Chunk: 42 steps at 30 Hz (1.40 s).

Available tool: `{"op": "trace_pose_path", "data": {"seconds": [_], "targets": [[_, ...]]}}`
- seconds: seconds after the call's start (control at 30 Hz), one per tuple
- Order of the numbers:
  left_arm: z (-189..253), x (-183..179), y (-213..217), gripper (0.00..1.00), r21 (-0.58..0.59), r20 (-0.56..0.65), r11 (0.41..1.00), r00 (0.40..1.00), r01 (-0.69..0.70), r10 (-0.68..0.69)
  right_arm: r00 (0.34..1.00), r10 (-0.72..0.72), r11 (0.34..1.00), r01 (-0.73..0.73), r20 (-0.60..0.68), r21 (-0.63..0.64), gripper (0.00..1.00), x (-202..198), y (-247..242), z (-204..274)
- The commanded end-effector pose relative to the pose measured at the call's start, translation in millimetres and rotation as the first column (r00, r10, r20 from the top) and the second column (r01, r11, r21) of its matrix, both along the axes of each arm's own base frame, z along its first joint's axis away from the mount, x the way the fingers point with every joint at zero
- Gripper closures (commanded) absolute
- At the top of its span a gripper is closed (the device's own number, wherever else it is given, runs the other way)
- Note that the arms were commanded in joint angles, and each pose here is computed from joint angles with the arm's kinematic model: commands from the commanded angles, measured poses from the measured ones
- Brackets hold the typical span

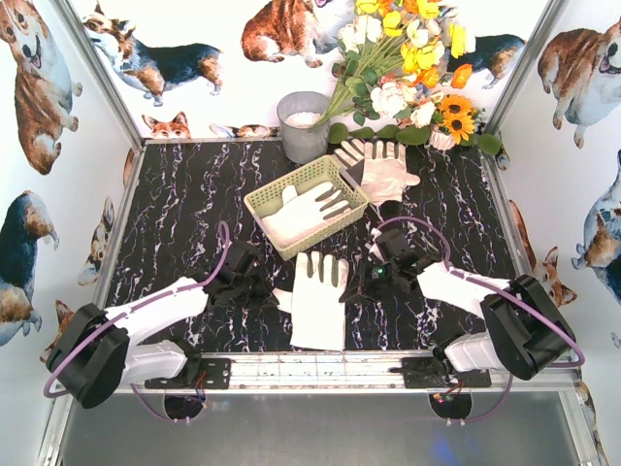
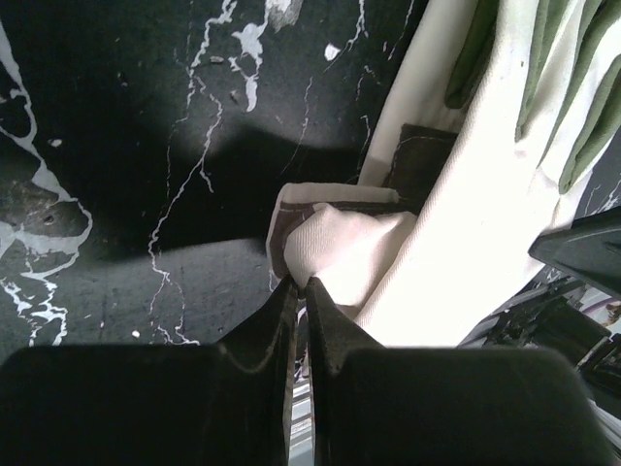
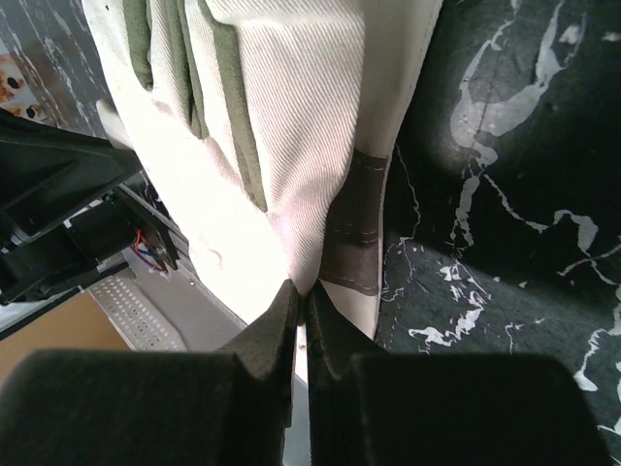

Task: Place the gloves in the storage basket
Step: Pair the glove with the glove.

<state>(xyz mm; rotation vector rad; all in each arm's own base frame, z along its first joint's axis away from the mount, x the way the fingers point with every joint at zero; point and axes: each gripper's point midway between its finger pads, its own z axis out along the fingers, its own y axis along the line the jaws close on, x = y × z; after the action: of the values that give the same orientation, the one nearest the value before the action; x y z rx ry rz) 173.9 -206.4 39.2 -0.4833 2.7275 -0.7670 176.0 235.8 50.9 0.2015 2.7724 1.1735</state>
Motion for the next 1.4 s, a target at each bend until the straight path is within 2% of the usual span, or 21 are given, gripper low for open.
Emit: {"op": "trace_pose_path", "data": {"seconds": [0.0, 0.8, 0.83, 0.87, 0.93, 1.0, 1.07, 1.2, 1.27, 1.37], "targets": [[9.4, 14.6, -5.3, 1.00, -0.004, 0.047, 1.000, 0.999, 0.004, -0.004, 0.994, -0.012, 1.000, 0.012, 0.105, 0.000, 1.00, 17.2, 1.4, 19.9], [-8.9, -6.8, 6.2, 1.00, 0.031, -0.032, 0.999, 0.999, 0.013, -0.012, 0.998, -0.008, 0.996, 0.014, 0.070, -0.085, 1.00, 26.4, -2.6, -9.6], [-7.9, -7.0, 6.1, 0.96, 0.031, -0.033, 0.999, 0.999, 0.016, -0.015, 0.998, -0.009, 0.996, 0.014, 0.069, -0.083, 1.00, 26.5, -2.4, -8.8], [-6.0, -6.5, 6.4, 0.87, 0.035, -0.030, 0.999, 0.999, 0.020, -0.019, 0.998, -0.007, 0.997, 0.012, 0.070, -0.078, 0.98, 26.3, -1.8, -6.8], [-0.3, -5.2, 8.0, 0.67, 0.050, -0.019, 0.998, 0.999, 0.032, -0.031, 0.996, -0.003, 0.998, 0.008, 0.084, -0.061, 0.86, 26.6, 0.0, 1.1], [8.8, -1.9, 10.3, 0.58, 0.070, 0.002, 0.997, 0.999, 0.040, -0.040, 0.995, 0.002, 0.999, 0.003, 0.101, -0.054, 0.76, 26.0, -0.4, 10.7], [17.6, -0.1, 13.9, 0.50, 0.092, 0.018, 0.995, 0.999, 0.045, -0.046, 0.992, 0.005, 0.999, 0.001, 0.123, -0.049, 0.72, 24.8, -2.6, 20.6], [41.7, 5.2, 17.9, 0.47, 0.118, 0.062, 0.992, 0.997, 0.049, -0.057, 0.989, 0.009, 1.000, -0.009, 0.147, 0.000, 0.59, 17.5, -5.9, 38.6], [55.8, 9.3, 8.0, 0.49, 0.074, 0.093, 0.994, 0.992, 0.081, -0.088, 0.988, 0.005, 1.000, -0.009, 0.154, 0.024, 0.52, 12.6, -7.1, 43.3], [65.1, 11.8, -15.3, 0.52, -0.019, 0.103, 0.989, 0.984, 0.145, -0.142, 0.991, -0.008, 0.999, 0.002, 0.135, 0.048, 0.48, 6.1, -7.6, 38.8]]}}
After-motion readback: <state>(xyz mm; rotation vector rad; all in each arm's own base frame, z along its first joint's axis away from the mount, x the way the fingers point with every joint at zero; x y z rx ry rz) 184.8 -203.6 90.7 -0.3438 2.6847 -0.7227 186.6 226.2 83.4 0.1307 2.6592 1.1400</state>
